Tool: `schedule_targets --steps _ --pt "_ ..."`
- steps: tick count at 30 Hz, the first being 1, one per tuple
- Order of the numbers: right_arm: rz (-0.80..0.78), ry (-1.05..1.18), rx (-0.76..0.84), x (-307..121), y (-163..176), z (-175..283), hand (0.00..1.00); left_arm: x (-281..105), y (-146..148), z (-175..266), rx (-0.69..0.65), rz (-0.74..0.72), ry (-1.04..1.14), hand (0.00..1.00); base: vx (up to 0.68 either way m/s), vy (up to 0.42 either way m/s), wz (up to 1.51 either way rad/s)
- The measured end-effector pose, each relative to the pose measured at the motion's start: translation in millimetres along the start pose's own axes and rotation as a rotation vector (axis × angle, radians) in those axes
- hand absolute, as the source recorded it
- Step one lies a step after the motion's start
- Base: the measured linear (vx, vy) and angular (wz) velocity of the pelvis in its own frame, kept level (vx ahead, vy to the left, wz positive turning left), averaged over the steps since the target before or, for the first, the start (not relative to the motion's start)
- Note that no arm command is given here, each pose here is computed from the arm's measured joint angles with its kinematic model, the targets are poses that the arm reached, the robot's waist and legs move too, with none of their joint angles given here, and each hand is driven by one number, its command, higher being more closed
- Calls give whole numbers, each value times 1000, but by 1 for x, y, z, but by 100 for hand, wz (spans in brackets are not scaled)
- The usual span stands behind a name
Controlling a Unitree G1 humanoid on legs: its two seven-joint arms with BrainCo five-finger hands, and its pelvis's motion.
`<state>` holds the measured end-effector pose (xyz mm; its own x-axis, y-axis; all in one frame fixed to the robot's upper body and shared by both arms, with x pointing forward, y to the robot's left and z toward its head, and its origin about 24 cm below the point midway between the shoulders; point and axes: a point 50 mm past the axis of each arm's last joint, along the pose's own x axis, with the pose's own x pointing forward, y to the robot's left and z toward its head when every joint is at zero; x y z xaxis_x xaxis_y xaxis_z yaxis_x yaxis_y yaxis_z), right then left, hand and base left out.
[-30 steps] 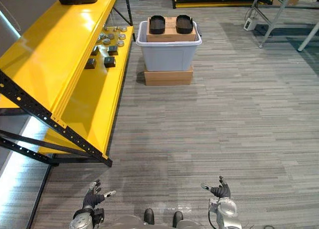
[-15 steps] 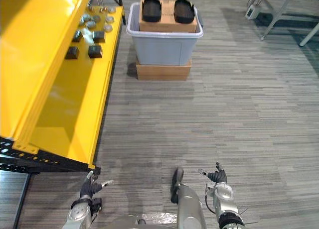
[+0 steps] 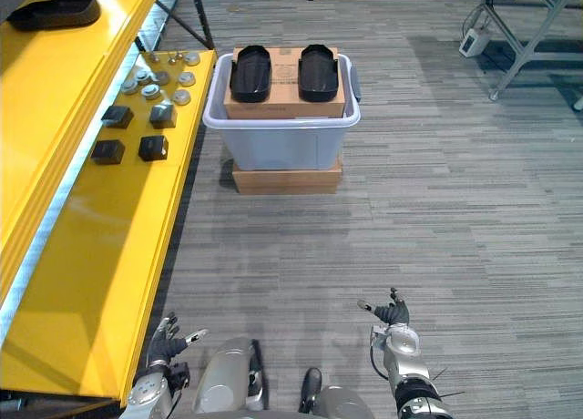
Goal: Walk over and take plastic housings, then place them on the shelf
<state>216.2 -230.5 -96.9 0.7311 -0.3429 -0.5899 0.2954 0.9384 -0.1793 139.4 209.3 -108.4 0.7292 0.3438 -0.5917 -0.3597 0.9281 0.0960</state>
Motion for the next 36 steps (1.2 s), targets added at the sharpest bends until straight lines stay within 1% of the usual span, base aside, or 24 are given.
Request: schedule_targets --steps 5,9,12,16,21,23,26,30,32,36 --pt "5 47 56 -8 9 -18 0 -1 -7 -3 -35 0 18 0 635 181 5" --pt "-7 108 72 -21 7 -43 0 3 -8 4 0 -20 -1 0 615 171 50" --pt "0 93 94 -28 11 -47 0 8 -8 14 8 -23 -33 0 485 61 83" --pt "7 117 109 -34 16 -55 0 8 -9 9 8 -24 -13 0 448 -60 61" --pt "4 186 110 -39 17 -71 0 1 4 -9 19 21 49 0 552 -246 66" --pt "3 144 119 -38 17 -63 0 -2 -5 -11 -19 20 55 0 477 -246 35" --pt "18 99 139 -34 23 -51 0 -5 -16 -16 -36 -4 78 0 381 -152 -2" --pt "-16 76 168 -31 15 -46 0 -4 -26 -12 -47 -27 68 0 229 19 -31" --pt "-58 94 168 -32 2 -52 0 -1 -30 -12 -43 -38 79 0 147 160 -42" --pt "-74 169 188 -46 6 -76 0 2 -29 -12 -3 -52 80 0 79 143 -16"
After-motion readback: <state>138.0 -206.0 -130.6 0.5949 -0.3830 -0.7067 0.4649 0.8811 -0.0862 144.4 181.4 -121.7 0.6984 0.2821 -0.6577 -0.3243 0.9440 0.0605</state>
